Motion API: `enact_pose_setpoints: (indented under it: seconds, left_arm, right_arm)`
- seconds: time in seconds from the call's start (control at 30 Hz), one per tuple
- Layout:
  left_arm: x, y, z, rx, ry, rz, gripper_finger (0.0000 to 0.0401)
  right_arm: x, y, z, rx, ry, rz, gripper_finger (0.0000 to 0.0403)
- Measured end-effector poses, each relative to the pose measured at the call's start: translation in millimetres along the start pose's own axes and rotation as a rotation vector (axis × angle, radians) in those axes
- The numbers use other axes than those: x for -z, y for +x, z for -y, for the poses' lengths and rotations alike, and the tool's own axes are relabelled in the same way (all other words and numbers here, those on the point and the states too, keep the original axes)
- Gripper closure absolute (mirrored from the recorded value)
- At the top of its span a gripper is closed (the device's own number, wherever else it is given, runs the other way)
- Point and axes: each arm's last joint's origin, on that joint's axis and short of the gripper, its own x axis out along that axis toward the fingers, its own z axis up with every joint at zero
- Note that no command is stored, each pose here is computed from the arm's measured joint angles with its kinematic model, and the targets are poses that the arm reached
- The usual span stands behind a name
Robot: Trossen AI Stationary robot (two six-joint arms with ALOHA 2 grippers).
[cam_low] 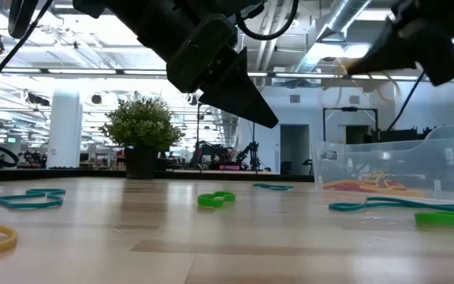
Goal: Pick and place items into bin
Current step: Put the yellow rubber band into the transparent bin
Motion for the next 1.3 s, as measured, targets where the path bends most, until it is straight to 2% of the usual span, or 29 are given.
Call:
enact_pose_setpoints:
  seconds: [0.23,0.47,0.7,1.0,1.3]
  left_arm:
    - [0,0,0,0.0,0.0,0.001,0.0291]
    - [0,0,0,0.001,-0.001,0.001,0.0291]
    - [0,0,0,0.001,-0.001,0.001,0.0291]
    - [0,0,0,0.001,-0.001,0.001,0.0291]
    - [0,0,0,0.001,-0.004,0.002,0.0291]
  right_arm:
    - [30,2,19,-0.059,0.193,-0.34,0.0401]
    - [44,11,4,-0.128,0.17,-0.525,0.0402]
    - [48,22,-1,-0.095,0.156,-0.57,0.0395]
    - [45,32,2,-0.082,0.222,-0.58,0.0341]
    - [44,31,2,-0.063,0.178,-0.532,0.0314]
